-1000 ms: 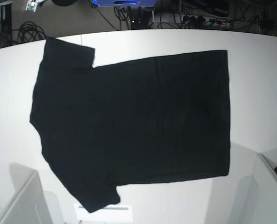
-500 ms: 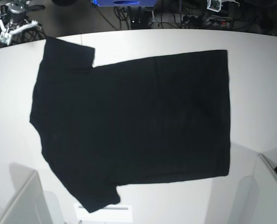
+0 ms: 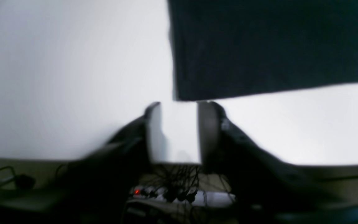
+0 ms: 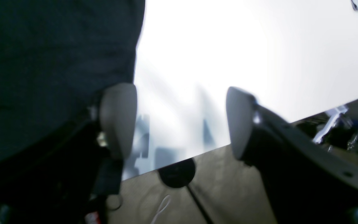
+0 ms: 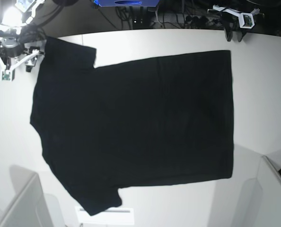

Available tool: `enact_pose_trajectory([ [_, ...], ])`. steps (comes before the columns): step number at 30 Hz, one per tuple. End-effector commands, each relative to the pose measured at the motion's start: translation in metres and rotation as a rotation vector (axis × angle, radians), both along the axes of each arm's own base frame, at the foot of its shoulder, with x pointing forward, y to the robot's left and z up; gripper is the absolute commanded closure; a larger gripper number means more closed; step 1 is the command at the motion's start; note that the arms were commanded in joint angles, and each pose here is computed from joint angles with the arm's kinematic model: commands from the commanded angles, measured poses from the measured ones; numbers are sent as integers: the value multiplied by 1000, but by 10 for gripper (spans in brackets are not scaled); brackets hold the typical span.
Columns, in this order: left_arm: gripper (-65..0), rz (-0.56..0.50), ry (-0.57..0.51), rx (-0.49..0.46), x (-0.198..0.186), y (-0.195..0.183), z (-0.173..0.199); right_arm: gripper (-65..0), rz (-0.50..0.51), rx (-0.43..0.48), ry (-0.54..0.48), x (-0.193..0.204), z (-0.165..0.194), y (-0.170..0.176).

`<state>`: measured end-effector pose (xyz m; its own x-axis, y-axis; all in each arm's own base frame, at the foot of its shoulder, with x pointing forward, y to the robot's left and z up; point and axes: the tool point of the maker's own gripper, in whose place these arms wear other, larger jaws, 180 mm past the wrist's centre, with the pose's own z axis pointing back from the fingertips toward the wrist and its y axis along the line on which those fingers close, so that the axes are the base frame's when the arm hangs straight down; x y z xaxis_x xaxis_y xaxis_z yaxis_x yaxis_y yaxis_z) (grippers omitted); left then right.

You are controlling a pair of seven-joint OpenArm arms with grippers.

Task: Fold the T-shirt properly
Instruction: 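Move both grippers down to the shirt's shoulder corners by the collar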

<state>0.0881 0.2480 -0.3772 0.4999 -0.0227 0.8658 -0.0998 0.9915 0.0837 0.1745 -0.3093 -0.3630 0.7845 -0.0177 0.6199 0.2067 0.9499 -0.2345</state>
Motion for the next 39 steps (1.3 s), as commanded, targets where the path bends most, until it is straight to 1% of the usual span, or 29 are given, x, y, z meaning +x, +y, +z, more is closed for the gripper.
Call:
enact_pose_trajectory([
  [1, -293, -6, -30, 5, 2, 0, 8, -432, 4, -17, -18, 5, 9, -5],
  [3, -347, -7, -41, 7, 6, 0, 9, -432, -10, -3, 33, 2, 8, -11],
  [4, -359, -7, -43, 7, 6, 0, 10, -432, -38, 3, 49, 0, 8, -15],
  [6, -359, 4, -47, -3, 10, 1, 8, -432, -91, 27, 95, -7, 3, -21],
  [7, -360, 26, -33, -25, 11, 3, 4, -432, -108, 39, 111, -8, 1, -23],
  [9, -360, 102, 7, -112, 15, 9, -9, -432, -128, 66, 146, -12, -6, -22],
  [12, -359, 195, 48, -203, 19, 30, -17, -432, -124, 94, 171, -13, -14, -17],
  [13, -359, 196, 39, -235, 22, 30, -15, -432, -124, 102, 175, -13, -17, -16],
  [15, -359, 171, 13, -260, 27, 28, -8, -432, -110, 141, 155, -10, -21, -9],
  [17, -359, 129, -6, -272, 30, 25, -1, -432, -91, 186, 113, -5, -21, -2],
  [19, -359, 108, -17, -276, 31, 26, 4, -432, -74, 234, 97, -5, -22, 6],
  [23, -359, 116, -25, -262, 30, 33, 7, -432, -45, 316, 75, -1, -21, 20],
  [27, -359, 121, -27, -257, 29, 36, 8, -432, -22, 370, 44, 5, -19, 30],
  [29, -359, 121, -27, -257, 29, 36, 8, -432, -17, 378, 32, 6, -17, 31],
  [33, -359, 121, -28, -257, 30, 36, 8, -432, -30, 361, 58, 3, -21, 28],
  [37, -359, 121, -30, -257, 30, 36, 8, -432, -44, 445, 113, -4, -49, 36],
  [39, -359, 120, -31, -257, 31, 35, 8, -432, -43, 485, 123, -5, -62, 41],
])
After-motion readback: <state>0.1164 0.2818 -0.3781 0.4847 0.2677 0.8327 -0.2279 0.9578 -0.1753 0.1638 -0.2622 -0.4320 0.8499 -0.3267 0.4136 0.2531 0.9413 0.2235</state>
